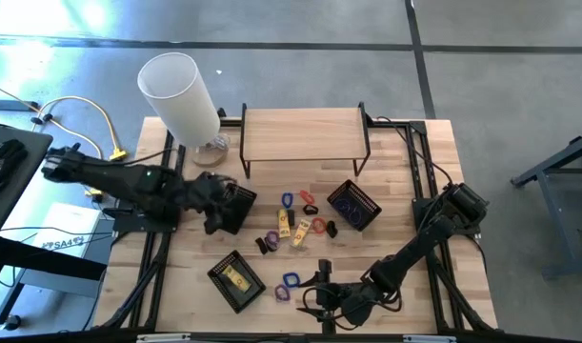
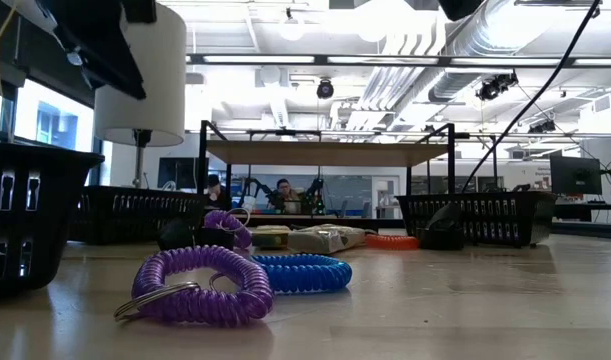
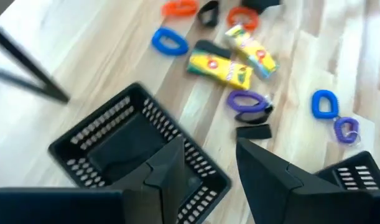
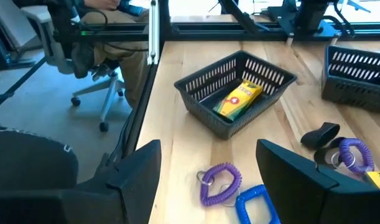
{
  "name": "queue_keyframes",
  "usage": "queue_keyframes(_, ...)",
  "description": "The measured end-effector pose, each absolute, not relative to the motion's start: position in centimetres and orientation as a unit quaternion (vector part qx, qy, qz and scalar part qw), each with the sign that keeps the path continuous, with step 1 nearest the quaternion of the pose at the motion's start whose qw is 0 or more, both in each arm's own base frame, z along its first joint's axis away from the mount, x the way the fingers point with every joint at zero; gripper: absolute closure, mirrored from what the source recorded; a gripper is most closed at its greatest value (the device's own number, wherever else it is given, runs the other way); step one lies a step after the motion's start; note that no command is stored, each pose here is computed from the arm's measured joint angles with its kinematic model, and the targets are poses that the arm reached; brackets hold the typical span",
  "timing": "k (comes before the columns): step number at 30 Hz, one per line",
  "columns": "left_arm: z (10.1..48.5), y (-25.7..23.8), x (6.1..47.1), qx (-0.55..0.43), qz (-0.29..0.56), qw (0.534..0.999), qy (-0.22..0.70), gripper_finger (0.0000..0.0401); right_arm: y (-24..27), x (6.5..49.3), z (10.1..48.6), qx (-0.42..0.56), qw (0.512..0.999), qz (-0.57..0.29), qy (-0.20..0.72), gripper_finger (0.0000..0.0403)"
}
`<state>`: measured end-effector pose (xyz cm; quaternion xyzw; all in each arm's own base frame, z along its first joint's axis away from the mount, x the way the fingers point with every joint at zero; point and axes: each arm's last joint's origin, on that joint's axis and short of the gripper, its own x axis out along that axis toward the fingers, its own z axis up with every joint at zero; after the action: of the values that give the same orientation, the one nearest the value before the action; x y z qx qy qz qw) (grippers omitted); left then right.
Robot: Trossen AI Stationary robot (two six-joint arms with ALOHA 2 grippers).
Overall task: Pick & Place Office Desk Supplies
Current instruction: Put the top purple spring keychain into the top right black bin
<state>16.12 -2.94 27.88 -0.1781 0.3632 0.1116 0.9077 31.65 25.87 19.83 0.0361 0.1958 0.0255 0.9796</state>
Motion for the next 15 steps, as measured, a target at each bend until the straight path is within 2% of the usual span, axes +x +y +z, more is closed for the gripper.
queue_keyframes(4,27.7,-5.4,16.7,-0.131,0.071,0.934,0.325,0.026,25.6,31.8,19.8,0.035,0.979,0.022,0.198,0.0151)
queue_keyframes(10,26.9,-9.2,18.8,-0.022,-0.033,0.961,0.274,0.026,25.0,32.3,19.8,0.038,0.979,0.016,0.2,0.0151)
queue_keyframes(15,24.9,-10.9,21.7,0.066,-0.048,0.96,0.267,0.026,24.7,32.6,19.7,0.063,0.975,0.028,0.21,0.0151)
